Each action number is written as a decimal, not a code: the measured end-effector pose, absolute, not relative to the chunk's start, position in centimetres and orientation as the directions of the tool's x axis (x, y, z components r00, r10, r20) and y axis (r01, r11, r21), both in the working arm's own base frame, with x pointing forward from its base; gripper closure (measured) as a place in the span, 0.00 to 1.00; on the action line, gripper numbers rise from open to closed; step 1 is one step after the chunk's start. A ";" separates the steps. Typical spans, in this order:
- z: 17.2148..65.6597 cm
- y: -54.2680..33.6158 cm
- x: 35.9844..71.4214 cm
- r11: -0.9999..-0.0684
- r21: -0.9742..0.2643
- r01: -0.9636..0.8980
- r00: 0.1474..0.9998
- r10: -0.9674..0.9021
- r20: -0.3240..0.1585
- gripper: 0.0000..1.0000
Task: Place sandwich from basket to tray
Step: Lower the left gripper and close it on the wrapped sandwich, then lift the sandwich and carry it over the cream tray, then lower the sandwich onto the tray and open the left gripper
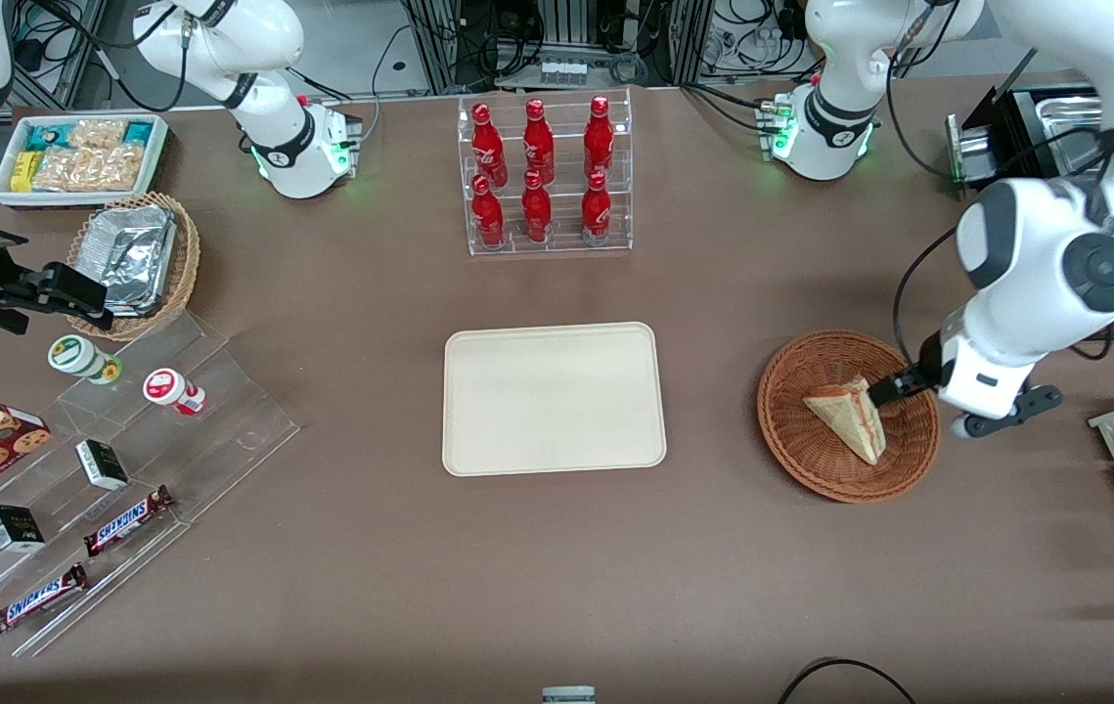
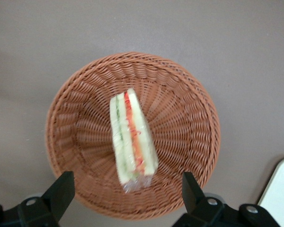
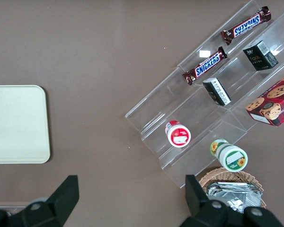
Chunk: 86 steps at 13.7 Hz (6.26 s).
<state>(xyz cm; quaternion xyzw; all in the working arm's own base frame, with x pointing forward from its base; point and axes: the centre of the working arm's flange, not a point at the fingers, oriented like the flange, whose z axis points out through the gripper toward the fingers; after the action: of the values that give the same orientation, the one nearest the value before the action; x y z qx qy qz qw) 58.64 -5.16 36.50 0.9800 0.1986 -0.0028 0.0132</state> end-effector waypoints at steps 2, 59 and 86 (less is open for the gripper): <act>34.3 -5.2 58.2 -0.906 0.025 0.422 0.907 0.421 -0.013 0.00; 28.0 -52.3 49.8 -1.000 0.019 -0.005 0.996 -0.007 -0.090 0.79; 29.3 -54.1 49.6 -1.000 0.012 -0.004 1.000 -0.004 -0.020 0.00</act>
<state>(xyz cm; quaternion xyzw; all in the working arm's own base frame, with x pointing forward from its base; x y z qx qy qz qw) 49.56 -54.06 29.25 0.9999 -0.0019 -0.0101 0.0060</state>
